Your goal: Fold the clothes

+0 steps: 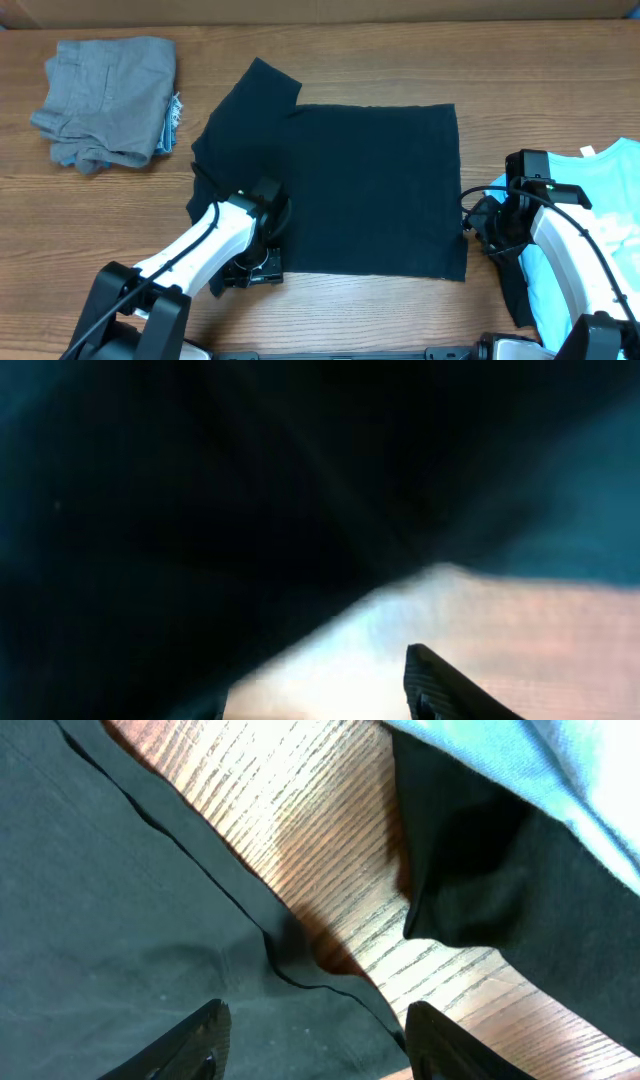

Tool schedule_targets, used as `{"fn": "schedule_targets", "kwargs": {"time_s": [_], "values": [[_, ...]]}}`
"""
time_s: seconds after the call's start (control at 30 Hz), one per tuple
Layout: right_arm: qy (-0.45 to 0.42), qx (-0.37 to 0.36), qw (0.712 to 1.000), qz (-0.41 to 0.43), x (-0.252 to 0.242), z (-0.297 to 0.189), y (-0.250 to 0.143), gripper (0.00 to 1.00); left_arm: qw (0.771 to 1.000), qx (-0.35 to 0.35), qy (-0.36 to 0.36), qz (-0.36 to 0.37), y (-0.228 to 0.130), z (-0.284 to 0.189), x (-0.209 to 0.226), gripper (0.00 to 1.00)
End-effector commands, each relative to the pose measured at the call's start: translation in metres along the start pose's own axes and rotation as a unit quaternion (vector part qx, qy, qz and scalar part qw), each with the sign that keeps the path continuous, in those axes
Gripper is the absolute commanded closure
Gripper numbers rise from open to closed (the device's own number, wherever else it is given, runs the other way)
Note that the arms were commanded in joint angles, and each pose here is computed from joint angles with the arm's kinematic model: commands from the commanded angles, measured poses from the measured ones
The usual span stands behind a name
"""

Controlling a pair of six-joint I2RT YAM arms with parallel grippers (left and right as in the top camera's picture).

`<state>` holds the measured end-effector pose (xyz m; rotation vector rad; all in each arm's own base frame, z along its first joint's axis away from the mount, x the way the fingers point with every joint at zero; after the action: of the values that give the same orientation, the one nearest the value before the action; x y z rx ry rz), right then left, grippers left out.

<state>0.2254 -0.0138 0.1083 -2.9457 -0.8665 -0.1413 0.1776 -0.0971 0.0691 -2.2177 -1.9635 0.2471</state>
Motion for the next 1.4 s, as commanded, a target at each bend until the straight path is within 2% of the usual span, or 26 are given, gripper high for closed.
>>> {"fn": "schedule_targets", "kwargs": {"time_s": [0.0, 0.1, 0.37, 0.53, 0.57, 0.63, 0.67, 0.9, 1.03, 1.27, 1.3, 1.37], "values": [[0.004, -0.007, 1.000, -0.001, 0.003, -0.003, 0.002, 0.41, 0.999, -0.005, 0.021, -0.041, 0.001, 0.006, 0.009, 0.43], [0.004, -0.007, 1.000, -0.001, 0.003, -0.003, 0.002, 0.40, 0.998, -0.013, 0.022, -0.065, 0.006, 0.006, 0.015, 0.44], [0.000, -0.004, 1.000, -0.001, 0.002, -0.003, 0.001, 0.40, 0.991, -0.057, 0.022, -0.121, 0.025, 0.006, 0.035, 0.60], [0.000, -0.003, 1.000, -0.001, 0.001, -0.003, 0.001, 0.40, 0.990, -0.065, 0.015, -0.120, 0.024, 0.016, 0.034, 0.76], [0.000, -0.003, 1.000, -0.001, 0.001, -0.003, 0.001, 0.40, 0.991, -0.065, 0.012, -0.121, 0.024, 0.017, 0.034, 0.80], [-0.001, -0.004, 1.000, -0.001, 0.001, -0.003, 0.001, 0.40, 0.991, -0.061, 0.009, -0.117, 0.022, 0.018, 0.033, 0.94], [-0.001, -0.004, 1.000, -0.001, 0.001, -0.003, 0.001, 0.40, 0.992, -0.058, 0.004, -0.113, 0.022, 0.018, 0.032, 0.96], [-0.002, -0.002, 1.000, -0.001, 0.001, -0.003, 0.001, 0.40, 0.989, 0.021, -0.125, -0.077, 0.007, -0.002, 0.001, 0.96], [-0.002, -0.002, 1.000, -0.001, 0.001, -0.003, 0.001, 0.40, 0.989, 0.062, -0.123, -0.046, -0.003, -0.027, 0.000, 0.96], [-0.009, 0.003, 1.000, 0.000, -0.002, -0.003, -0.001, 0.34, 0.989, 0.081, -0.121, -0.005, -0.008, -0.062, -0.002, 0.95], [-0.010, 0.004, 1.000, 0.000, -0.002, -0.003, -0.002, 0.34, 0.989, 0.082, -0.120, -0.004, -0.008, -0.063, -0.002, 0.91], [-0.011, 0.005, 1.000, 0.001, -0.003, -0.003, -0.002, 0.33, 0.990, 0.082, -0.112, -0.003, -0.009, -0.062, 0.000, 0.76]]}}
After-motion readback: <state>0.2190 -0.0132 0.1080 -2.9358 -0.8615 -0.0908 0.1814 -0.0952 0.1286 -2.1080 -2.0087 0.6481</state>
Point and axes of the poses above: each gripper's point midway between its finger pads, its own z axis out along the fingers, its own x axis along the line the jaws close on, y = z × x, the point moved 6 cm from there along -z, back along the fingers, and after that the axes turned 13 degrees about z, right-handed, at the moved point
